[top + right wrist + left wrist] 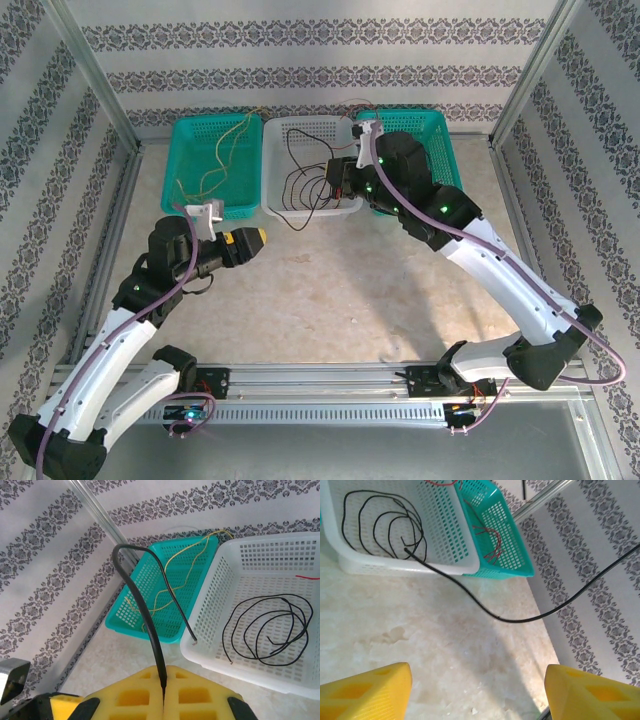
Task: Untangle the cables
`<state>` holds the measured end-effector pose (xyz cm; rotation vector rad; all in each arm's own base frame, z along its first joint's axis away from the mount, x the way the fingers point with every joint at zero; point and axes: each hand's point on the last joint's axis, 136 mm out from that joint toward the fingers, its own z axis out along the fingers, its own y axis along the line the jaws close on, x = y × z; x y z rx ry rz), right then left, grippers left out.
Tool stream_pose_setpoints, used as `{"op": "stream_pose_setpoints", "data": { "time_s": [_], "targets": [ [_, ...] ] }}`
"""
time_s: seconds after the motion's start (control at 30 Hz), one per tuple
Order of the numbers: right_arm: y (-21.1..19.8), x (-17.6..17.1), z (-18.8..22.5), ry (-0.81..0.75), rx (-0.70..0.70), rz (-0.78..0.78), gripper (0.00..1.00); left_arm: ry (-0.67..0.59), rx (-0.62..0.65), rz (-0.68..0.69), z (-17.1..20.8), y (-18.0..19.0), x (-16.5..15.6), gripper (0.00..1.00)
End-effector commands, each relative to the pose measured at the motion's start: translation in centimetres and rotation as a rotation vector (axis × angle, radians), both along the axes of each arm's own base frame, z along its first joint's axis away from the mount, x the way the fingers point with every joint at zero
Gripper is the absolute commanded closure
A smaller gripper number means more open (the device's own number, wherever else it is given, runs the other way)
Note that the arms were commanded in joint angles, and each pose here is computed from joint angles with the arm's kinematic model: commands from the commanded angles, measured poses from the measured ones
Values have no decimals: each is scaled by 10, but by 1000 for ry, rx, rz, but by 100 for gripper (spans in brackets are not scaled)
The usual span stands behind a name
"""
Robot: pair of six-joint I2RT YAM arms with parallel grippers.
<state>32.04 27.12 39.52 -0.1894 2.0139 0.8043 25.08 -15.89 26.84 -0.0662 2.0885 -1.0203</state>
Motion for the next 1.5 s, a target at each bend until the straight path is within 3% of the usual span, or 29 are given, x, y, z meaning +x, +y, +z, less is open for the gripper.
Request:
{"op": "stream_pose_setpoints", "data": {
  "time_s": [0.0, 0.4, 0.83, 0.9, 0.97, 1.13, 1.3, 1.47],
  "targets": [
    [-6, 8, 12, -9, 11, -23, 100, -15, 48, 14, -4, 8, -1, 29],
    [-21, 44, 19, 25, 29, -61, 100, -54, 58, 99, 0, 18, 13, 28],
    [-9, 147, 4, 75, -56, -90, 100, -49, 101, 137, -5, 25, 19, 28],
    [-6, 159, -6, 96, -78, -91, 92, -51, 111, 144, -5, 27, 19, 28],
    [-2, 166, -17, 118, -103, -85, 73, -62, 115, 145, -3, 28, 19, 27],
    [-5, 168, -32, 146, -133, -108, 52, -89, 143, 151, 7, 32, 16, 26],
    [-18, 147, -27, 126, -145, -136, 48, -124, 167, 194, 17, 43, 12, 23],
    [-46, 98, -30, 89, -147, -179, 44, -150, 253, 295, 27, 69, 5, 18]
  ]
}}
